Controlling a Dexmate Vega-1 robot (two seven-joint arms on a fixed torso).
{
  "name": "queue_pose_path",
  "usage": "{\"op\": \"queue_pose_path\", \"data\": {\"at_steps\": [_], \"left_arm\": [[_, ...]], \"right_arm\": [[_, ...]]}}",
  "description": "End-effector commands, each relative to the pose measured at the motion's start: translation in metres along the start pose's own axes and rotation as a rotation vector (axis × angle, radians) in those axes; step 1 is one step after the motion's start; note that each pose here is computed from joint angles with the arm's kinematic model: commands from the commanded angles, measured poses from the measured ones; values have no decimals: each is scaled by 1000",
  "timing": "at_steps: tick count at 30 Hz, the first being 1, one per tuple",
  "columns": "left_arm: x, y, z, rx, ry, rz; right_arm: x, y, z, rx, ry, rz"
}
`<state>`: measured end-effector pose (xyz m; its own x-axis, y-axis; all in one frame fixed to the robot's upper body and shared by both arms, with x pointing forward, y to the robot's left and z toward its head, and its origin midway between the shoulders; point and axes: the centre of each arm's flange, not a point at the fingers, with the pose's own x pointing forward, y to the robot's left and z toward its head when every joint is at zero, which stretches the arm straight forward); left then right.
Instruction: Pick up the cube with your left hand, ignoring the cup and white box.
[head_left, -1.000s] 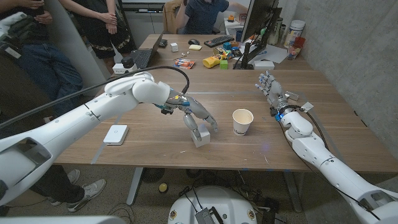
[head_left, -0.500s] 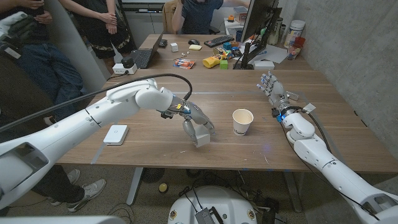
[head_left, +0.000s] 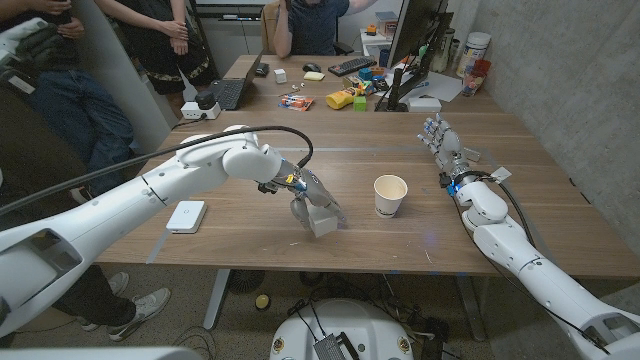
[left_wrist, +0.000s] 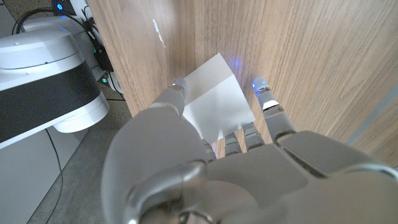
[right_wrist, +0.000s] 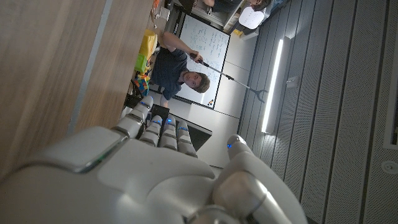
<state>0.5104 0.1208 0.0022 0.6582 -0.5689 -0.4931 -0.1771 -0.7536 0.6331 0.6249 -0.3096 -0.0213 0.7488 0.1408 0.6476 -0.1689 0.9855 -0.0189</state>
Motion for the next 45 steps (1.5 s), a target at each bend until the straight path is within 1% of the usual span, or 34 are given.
{"op": "queue_pose_path", "data": {"at_steps": [1,5,8,14,26,30,36,41,45], "left_arm": [[9,-9,3,82,20,3],[9,-13,6,110,18,68],[8,-14,6,109,18,108],[6,-13,5,102,12,148],[5,-10,4,107,21,149],[1,-4,3,103,16,152],[-6,6,-1,115,36,186],[-13,14,-4,103,36,202],[-16,18,-5,110,41,211]], "right_arm": [[-1,-3,2,2,-9,-29],[-2,-5,3,-2,-14,-44],[-1,-5,4,-5,-15,-44],[2,-4,2,-2,-9,-38],[4,-5,1,-3,-4,-38],[5,-5,0,0,-1,-35],[4,-5,-1,1,-2,-34],[4,-5,-1,1,-3,-33],[4,-6,-1,1,-3,-35]]}}
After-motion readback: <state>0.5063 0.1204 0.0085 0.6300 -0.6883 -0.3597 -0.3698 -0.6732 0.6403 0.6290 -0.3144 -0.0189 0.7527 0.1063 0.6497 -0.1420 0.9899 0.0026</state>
